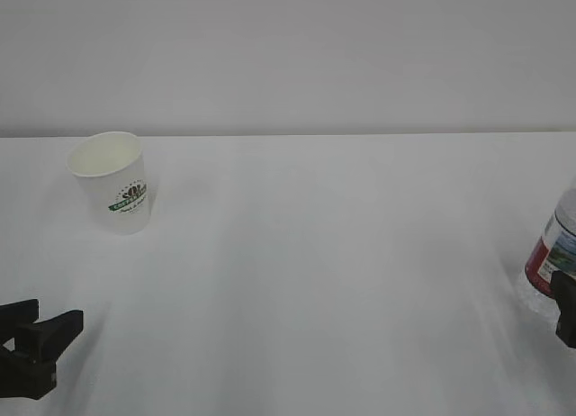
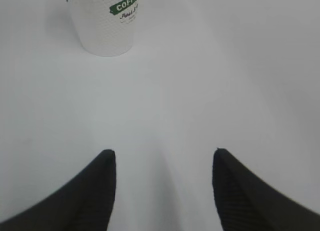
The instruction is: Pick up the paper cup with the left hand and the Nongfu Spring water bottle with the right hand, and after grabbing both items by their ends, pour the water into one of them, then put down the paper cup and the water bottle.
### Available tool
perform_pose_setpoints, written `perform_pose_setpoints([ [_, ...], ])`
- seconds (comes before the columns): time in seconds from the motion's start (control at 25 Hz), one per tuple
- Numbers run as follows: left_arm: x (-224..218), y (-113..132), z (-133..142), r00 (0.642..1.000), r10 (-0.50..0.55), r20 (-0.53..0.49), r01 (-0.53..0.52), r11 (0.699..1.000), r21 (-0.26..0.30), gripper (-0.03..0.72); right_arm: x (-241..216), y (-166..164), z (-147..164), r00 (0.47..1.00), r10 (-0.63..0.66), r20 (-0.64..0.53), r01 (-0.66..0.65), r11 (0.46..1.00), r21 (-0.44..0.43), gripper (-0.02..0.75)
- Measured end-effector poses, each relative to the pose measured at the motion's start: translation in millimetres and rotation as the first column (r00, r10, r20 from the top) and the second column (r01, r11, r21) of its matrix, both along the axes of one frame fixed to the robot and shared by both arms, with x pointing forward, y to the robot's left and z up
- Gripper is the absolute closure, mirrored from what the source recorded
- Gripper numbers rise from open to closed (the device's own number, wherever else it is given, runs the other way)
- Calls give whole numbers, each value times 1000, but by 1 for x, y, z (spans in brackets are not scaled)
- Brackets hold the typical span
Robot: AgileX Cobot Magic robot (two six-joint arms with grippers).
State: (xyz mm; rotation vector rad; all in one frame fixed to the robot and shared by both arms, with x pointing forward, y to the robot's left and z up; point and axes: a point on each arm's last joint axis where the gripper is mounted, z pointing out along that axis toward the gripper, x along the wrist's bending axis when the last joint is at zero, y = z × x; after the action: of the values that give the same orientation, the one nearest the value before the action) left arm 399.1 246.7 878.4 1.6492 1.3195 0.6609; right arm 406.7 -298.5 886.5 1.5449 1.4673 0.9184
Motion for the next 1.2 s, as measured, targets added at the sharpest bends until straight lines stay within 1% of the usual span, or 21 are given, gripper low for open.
perform_pose_setpoints([
  [0.68, 0, 0, 0, 1000, 1, 0, -1, 1000, -1, 244, 18, 1, 7, 998, -2, 60, 2, 1000, 4, 111],
  [0.84, 0, 0, 0, 1000, 1, 0, -1, 1000, -1, 244, 23, 2, 9, 997, -9, 80, 7, 1000, 25, 111],
  [1.2, 0, 0, 0, 1000, 1, 0, -1, 1000, -1, 244, 38, 2, 10, 994, -13, 104, 10, 1000, 27, 111],
])
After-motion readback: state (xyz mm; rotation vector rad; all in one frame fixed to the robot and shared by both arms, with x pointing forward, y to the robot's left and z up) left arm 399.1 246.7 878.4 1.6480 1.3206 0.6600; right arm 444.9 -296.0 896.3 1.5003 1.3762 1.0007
